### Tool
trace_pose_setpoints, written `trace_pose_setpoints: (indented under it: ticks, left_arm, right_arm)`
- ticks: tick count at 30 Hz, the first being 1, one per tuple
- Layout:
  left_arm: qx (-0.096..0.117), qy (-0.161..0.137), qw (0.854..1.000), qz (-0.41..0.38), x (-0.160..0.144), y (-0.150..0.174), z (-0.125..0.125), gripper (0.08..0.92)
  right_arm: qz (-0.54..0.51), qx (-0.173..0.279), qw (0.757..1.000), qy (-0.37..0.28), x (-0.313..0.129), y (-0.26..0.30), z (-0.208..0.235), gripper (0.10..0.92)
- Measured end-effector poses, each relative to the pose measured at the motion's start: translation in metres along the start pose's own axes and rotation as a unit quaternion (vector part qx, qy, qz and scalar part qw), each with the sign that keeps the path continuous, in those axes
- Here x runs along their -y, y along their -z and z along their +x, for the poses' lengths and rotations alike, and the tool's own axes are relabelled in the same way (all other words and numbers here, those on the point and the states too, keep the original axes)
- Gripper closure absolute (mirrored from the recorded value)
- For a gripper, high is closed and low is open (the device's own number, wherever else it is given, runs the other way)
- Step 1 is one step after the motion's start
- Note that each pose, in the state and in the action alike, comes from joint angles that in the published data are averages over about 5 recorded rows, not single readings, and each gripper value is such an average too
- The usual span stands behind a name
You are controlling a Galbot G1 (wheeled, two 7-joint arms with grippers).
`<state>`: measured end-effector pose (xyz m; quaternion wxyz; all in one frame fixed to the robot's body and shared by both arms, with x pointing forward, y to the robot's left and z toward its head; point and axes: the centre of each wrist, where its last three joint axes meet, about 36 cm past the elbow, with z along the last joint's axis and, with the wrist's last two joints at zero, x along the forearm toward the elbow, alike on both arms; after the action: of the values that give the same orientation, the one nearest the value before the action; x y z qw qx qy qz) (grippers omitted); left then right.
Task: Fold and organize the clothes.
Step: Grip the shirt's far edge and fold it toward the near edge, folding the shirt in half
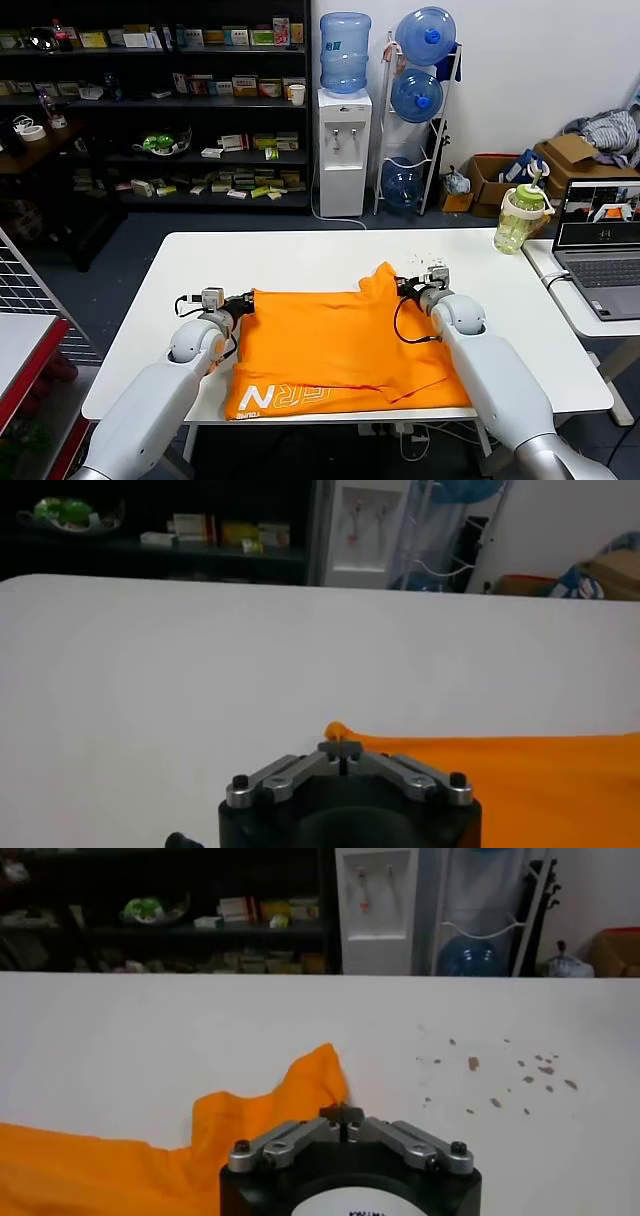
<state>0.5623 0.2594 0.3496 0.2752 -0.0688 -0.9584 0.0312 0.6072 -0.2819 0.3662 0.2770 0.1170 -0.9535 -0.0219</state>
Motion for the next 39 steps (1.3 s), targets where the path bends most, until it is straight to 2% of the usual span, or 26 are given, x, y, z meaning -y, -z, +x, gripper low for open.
trace_pose_setpoints:
  ticks: [9,19,28,34,37,39]
  left_arm:
    - [0.023,-0.006,1.000,-0.002,0.002,0.003,0.031,0.910]
    - [0.043,-0.023,0.999,-0.016,0.016,-0.008,0.089,0.910]
    - [0.045,-0.036,0.998,-0.031,0.029,-0.029,0.141,0.910]
    - [0.041,-0.044,0.998,-0.031,0.036,-0.043,0.166,0.903]
    - [0.035,-0.048,0.998,-0.030,0.041,-0.049,0.175,0.854]
    - [0.032,-0.049,0.998,-0.030,0.043,-0.052,0.180,0.795]
  right_arm:
    - [-0.012,0.018,1.000,0.001,0.005,-0.007,0.040,0.898]
    - [-0.014,0.016,1.000,0.002,0.009,-0.031,0.109,0.898]
    - [-0.004,0.007,1.000,0.007,0.001,-0.047,0.164,0.898]
    - [0.004,-0.002,1.000,0.006,-0.006,-0.055,0.189,0.898]
    - [0.007,-0.005,1.000,0.007,-0.008,-0.058,0.199,0.862]
    - [0.009,-0.006,1.000,0.007,-0.010,-0.059,0.205,0.807]
